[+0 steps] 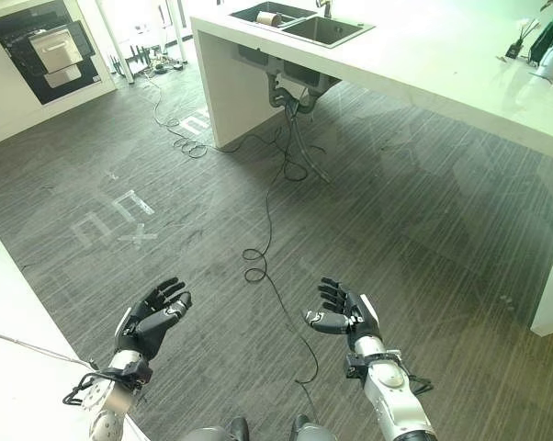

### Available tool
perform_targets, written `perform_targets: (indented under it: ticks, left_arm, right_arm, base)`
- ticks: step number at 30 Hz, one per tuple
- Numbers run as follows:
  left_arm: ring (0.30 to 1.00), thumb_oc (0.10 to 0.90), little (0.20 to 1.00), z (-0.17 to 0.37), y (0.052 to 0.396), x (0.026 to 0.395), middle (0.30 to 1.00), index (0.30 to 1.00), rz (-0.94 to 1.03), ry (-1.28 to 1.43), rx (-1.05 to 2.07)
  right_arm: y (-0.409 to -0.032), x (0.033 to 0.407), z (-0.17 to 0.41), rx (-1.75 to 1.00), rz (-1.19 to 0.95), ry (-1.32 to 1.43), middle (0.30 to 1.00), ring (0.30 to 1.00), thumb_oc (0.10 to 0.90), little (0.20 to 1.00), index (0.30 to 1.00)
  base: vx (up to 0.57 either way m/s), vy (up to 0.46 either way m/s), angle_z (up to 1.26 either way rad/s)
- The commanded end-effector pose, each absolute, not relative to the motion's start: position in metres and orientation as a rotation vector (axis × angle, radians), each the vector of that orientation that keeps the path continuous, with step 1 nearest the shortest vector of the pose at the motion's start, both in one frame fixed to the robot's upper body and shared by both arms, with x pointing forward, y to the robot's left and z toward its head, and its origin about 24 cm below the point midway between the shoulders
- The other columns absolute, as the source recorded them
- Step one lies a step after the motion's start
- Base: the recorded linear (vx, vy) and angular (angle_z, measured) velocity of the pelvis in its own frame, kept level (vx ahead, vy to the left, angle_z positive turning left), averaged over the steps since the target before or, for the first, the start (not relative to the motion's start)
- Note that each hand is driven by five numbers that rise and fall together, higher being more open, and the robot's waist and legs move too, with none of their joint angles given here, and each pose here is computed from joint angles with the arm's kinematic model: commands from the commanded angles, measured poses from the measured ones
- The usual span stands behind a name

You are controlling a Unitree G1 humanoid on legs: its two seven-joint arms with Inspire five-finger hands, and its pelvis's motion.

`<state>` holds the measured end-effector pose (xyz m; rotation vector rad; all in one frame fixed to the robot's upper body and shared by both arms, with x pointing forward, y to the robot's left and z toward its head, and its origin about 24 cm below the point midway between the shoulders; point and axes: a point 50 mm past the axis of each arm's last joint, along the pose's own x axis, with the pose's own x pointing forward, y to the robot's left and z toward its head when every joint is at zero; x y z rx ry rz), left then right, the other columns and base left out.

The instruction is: Place the dishes in the dishwasher.

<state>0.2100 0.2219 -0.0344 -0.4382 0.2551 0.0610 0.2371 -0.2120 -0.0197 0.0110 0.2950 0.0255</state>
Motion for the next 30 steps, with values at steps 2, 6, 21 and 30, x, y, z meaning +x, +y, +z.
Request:
perform_targets:
  ticks: [2,6,21,30]
  left_arm:
    - [0.9,0.8,0.9,-0.016,0.226,0.218,0.9,0.9,-0.043,0.169,-0.415]
    - [0.9,0.8,0.9,-0.032,0.227,0.21,0.9,0.9,-0.001,0.254,-0.434]
    - [0.9,0.8,0.9,-0.06,0.245,0.186,0.9,0.9,0.025,0.402,-0.08]
    - [0.9,0.8,0.9,-0.04,0.245,0.202,0.9,0.9,-0.009,0.286,-0.151]
  right_arm:
    - [-0.212,0.25,0.001,0.089,0.057,0.187,0.9,0.9,0.8,0.9,0.9]
    - [-0.209,0.244,-0.015,0.112,0.077,0.272,0.9,0.9,0.8,0.9,0.9]
    - [-0.21,0.234,-0.034,0.118,0.167,0.303,0.9,0.9,0.8,0.9,0.9]
    - [-0.217,0.239,-0.03,0.259,0.044,0.25,0.9,0.9,0.8,0.9,0.9]
  base:
    - [0.0,0.0,0.0]
    - [0.0,0.0,0.0]
    - [-0.01,0.056,-0.05]
    - [0.03,0.123,-0.02]
